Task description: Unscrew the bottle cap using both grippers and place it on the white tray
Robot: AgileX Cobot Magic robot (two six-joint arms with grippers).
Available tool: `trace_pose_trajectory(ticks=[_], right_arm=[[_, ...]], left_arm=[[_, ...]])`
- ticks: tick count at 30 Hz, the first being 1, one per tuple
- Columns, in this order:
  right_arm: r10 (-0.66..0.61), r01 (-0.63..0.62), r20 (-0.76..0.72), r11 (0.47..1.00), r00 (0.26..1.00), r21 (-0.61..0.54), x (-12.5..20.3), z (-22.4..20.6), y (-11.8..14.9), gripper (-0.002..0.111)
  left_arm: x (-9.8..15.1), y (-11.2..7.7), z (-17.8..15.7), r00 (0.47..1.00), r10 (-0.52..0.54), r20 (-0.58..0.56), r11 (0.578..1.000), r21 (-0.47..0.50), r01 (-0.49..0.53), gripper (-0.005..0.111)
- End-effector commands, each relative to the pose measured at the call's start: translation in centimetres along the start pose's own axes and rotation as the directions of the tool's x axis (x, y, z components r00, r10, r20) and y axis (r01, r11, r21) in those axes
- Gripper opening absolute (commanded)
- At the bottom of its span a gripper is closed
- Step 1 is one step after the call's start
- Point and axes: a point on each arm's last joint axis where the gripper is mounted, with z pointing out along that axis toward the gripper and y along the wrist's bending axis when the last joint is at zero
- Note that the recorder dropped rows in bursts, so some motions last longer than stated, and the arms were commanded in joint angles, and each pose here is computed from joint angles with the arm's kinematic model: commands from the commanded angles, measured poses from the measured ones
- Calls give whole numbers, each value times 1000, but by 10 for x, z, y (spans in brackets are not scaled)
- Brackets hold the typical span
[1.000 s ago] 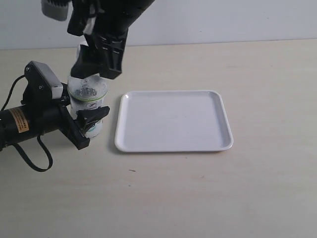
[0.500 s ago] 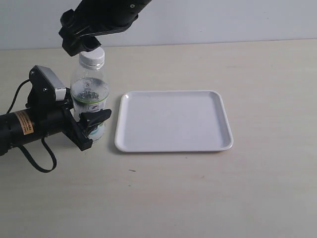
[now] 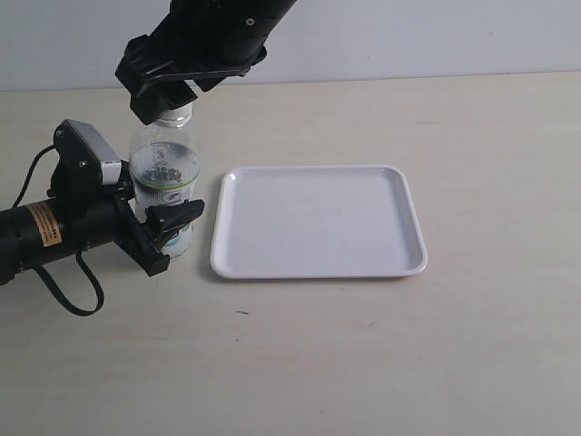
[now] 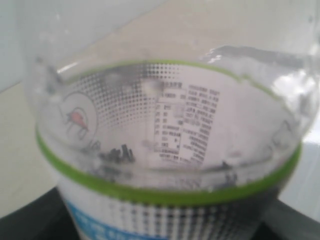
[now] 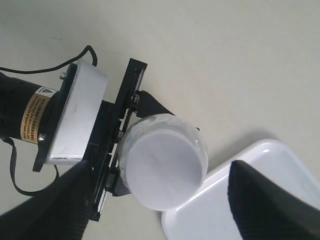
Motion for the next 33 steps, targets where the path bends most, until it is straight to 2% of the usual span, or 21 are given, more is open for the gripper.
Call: trace_pose_trajectory(ticks=[1,9,15,24,33], right_arm=[[-6,6,3,1000,1000,6,0,0,-1,70],[-32,31,39,999,999,22,-3,0,-3,70],[-31,30,35,999,999,21,-3,3,-3,65],[-26,26,19,999,999,18,-1,9,-5,64],[-26,26,2,1000,1000,11,1,9,-4,55]], left_arm=[[-6,2,1,999,5,45,1000,-7,-5,0],[-6,2,1,999,7,45,1000,-3,-7,0],[-6,2,1,999,7,45,1000,-3,-7,0],[-6,2,1,999,7,45,1000,-3,-7,0],[-6,2,1,999,7,45,1000,-3,-7,0]])
